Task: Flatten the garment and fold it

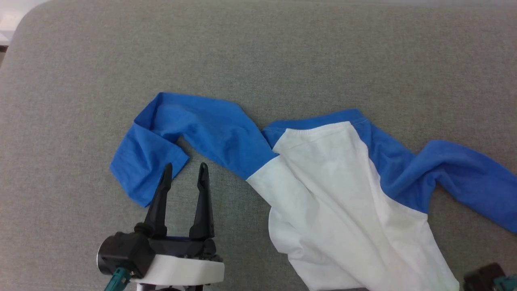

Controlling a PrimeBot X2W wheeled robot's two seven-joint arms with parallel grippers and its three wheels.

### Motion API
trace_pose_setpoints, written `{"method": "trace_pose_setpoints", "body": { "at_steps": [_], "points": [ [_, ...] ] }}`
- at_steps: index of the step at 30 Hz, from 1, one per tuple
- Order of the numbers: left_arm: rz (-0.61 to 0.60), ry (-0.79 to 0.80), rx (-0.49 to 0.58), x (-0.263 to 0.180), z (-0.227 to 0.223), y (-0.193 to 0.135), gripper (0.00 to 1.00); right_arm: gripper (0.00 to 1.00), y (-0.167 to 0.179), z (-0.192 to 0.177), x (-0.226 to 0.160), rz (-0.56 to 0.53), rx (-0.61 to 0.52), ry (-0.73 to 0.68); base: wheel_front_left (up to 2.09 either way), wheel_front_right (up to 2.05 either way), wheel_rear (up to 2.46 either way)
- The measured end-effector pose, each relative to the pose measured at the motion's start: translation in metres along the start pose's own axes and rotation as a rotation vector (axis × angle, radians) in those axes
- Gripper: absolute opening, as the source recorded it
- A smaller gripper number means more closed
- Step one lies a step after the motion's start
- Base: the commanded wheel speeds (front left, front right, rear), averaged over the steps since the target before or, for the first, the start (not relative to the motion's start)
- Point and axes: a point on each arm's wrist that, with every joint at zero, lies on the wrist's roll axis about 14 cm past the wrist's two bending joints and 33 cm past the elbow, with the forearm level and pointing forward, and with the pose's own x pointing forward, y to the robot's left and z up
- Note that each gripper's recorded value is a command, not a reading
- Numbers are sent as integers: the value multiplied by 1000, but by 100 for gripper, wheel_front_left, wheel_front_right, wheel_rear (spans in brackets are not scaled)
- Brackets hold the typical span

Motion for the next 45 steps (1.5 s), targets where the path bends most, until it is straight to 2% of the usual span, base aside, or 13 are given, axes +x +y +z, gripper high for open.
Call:
{"method": "trace_pose_setpoints", "body": {
  "at_steps": [1, 4, 9, 12, 15, 18, 24, 30, 31, 32, 33, 38, 45],
  "points": [
    [0, -1, 0, 0, 0, 0, 100, 100, 2, 10, 1, 3, -1, -49, 0, 0, 0],
    [2, -6, 3, 0, 2, 1, 100, 100, 18, 44, 0, 56, -25, -183, 0, 0, 0],
    [-1, -17, -4, 1, 5, 0, 100, 100, 39, 137, -37, 135, -80, -544, 0, 0, 0],
    [-3, -20, -7, 2, 6, -1, 100, 100, 11, 189, -67, 15, -120, -767, 0, 0, 0],
    [-6, -29, -9, 6, 8, -2, 100, 100, -31, 215, -84, -171, -155, -868, 0, 0, 0],
    [-4, -29, -8, 10, 7, -1, 100, 100, -67, 212, -77, -295, -155, -820, 0, 0, 0],
    [5, -13, -6, 16, -1, 2, 100, 100, -122, 176, -40, -411, -102, -579, 0, 0, 0],
    [-2, -13, -4, 19, -2, -1, 100, 100, -142, 121, 6, -397, -44, -306, 0, 0, 0],
    [-1, -15, -1, 18, -1, 0, 100, 91, -141, 118, 9, -382, -32, -292, 0, 0, 0],
    [1, -18, 6, 18, 0, 1, 100, 15, -140, 119, 11, -369, -25, -285, 0, 0, 0],
    [3, -21, 8, 18, 1, 1, 100, 0, -138, 121, 11, -357, -15, -288, 0, 0, 0],
    [5, -27, 8, 20, 2, 3, 100, 0, -143, 143, 1, -370, -22, -376, 0, 0, 0],
    [-3, -12, 0, 26, -5, 0, 100, 0, -204, 219, -79, -612, -139, -605, 0, 0, 0]
  ]
}}
